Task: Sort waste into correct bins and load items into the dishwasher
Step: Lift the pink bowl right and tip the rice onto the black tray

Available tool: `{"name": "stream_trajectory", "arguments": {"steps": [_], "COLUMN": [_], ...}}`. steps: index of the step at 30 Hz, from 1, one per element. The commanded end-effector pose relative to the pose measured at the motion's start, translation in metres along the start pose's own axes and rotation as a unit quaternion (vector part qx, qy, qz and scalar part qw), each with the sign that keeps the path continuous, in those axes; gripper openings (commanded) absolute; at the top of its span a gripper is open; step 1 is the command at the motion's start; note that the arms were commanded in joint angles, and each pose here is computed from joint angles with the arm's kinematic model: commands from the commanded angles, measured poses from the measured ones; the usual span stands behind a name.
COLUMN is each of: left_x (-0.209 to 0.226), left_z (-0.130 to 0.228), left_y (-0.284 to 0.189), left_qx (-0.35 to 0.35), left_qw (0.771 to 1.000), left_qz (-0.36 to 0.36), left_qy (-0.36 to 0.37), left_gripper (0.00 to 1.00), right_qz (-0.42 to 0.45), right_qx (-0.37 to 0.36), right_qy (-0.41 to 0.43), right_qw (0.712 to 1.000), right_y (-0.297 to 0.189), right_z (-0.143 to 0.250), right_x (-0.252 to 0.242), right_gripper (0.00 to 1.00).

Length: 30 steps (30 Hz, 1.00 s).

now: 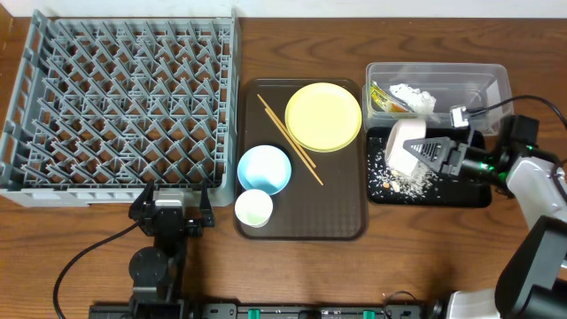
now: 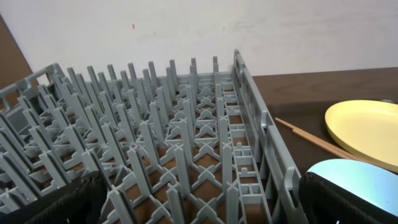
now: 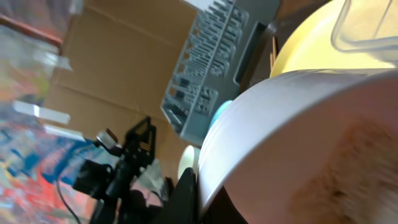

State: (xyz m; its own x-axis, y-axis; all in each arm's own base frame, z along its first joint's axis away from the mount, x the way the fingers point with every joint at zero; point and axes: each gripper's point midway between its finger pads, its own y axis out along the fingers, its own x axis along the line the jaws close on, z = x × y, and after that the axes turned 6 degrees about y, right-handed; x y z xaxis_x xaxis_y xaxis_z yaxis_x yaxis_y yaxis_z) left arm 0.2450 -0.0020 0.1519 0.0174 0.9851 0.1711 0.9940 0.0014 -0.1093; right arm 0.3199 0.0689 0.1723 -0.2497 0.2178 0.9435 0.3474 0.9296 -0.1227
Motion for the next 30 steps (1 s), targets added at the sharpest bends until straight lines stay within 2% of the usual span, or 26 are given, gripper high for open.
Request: {"name": "stream_trajectory", "arguments": {"steps": [1,17,30], "left_x": [-0.002,-0.002,-0.002], "left_z": [0.016,0.016,0.016], "left_y": [0.001,0.001,0.001], "left_qx": [0.025,0.025,0.025], "left_qw": [1.000,1.000,1.000], "left_qz": [0.002,0.002,0.002], "left_qy": [0.004,0.004,0.004], "left_gripper": [0.99,0.99,0.99], "right_qz": [-0.054,-0.055,-0.054], "right_qx": [-0.016,-0.012,-0.015], "right_qy": [0.011,0.094,0.075], "right_qw": [0.998,0.994,0.996], "right_y": [-0.005,-0.004,-0.005], "right_z": [-0.004,-0.003,-0.007], "right_x": [0.007,-0.004,0.000], "right_gripper": [0.01,0.01,0.01]}}
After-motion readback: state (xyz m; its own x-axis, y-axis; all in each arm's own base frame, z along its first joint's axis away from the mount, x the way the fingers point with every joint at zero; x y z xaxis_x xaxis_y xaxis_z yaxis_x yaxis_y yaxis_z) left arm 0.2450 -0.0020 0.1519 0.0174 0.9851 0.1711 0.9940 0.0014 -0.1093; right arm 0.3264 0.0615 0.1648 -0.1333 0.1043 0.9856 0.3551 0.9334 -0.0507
